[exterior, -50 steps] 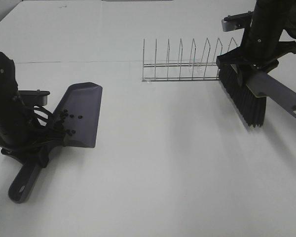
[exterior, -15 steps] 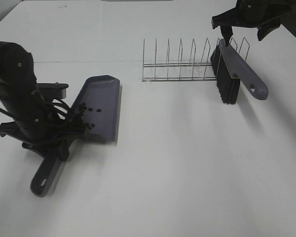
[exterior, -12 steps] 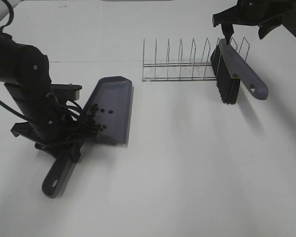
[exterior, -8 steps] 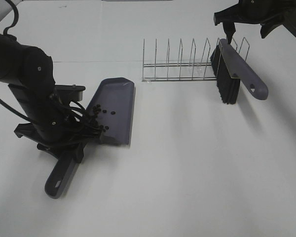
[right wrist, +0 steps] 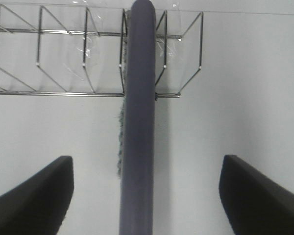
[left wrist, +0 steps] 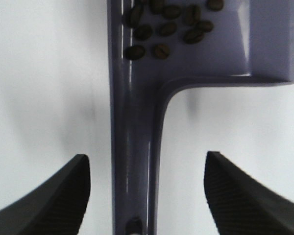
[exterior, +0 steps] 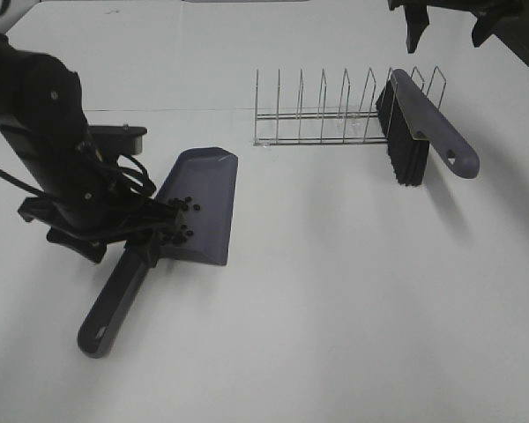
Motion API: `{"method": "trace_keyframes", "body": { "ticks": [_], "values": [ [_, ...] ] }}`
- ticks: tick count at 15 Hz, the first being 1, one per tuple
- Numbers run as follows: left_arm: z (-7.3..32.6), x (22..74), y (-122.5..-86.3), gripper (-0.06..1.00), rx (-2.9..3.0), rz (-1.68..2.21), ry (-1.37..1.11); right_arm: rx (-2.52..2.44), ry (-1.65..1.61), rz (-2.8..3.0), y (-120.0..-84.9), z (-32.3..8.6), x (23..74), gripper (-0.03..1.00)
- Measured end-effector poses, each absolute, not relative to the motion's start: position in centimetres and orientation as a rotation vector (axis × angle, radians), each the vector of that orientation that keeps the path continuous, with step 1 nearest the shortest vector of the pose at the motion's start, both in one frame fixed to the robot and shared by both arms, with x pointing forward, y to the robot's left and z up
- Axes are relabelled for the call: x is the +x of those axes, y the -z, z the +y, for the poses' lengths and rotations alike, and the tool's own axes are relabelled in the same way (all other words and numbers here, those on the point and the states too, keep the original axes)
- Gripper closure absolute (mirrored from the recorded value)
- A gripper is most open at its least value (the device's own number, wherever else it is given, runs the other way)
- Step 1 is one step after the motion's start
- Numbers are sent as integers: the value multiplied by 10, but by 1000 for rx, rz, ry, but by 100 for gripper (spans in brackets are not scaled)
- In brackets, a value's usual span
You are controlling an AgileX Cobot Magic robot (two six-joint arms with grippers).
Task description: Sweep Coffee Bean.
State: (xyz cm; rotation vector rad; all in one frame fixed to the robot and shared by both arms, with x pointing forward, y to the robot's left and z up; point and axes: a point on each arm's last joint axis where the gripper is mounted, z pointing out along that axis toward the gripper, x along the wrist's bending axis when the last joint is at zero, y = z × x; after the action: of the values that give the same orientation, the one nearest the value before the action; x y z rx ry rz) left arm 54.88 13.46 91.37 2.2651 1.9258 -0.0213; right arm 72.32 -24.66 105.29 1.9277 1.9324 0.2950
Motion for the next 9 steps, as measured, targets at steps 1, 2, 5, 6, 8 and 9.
{"method": "trace_keyframes", "body": {
  "ticks": [1,2,5,6,8,9],
  "values": [
    [137,548,-932,33,2274,1888,-20,1925,-341,1940,-1066,-245,716,20],
    [141,544,-950,33,2296,1859,-60,1918,-359,1955,-1075,-245,707,20],
    [162,521,-1010,33,2315,1860,-189,1907,-314,2017,-1094,-251,660,20],
    [169,511,-1027,33,2310,1875,-225,1904,-292,2044,-1098,-253,640,20],
    [183,490,-1059,33,2288,1885,-267,1932,-259,2082,-1101,-259,591,20],
    [189,478,-1073,33,2272,1881,-277,1939,-271,2092,-1107,-261,564,20]
  ]
}}
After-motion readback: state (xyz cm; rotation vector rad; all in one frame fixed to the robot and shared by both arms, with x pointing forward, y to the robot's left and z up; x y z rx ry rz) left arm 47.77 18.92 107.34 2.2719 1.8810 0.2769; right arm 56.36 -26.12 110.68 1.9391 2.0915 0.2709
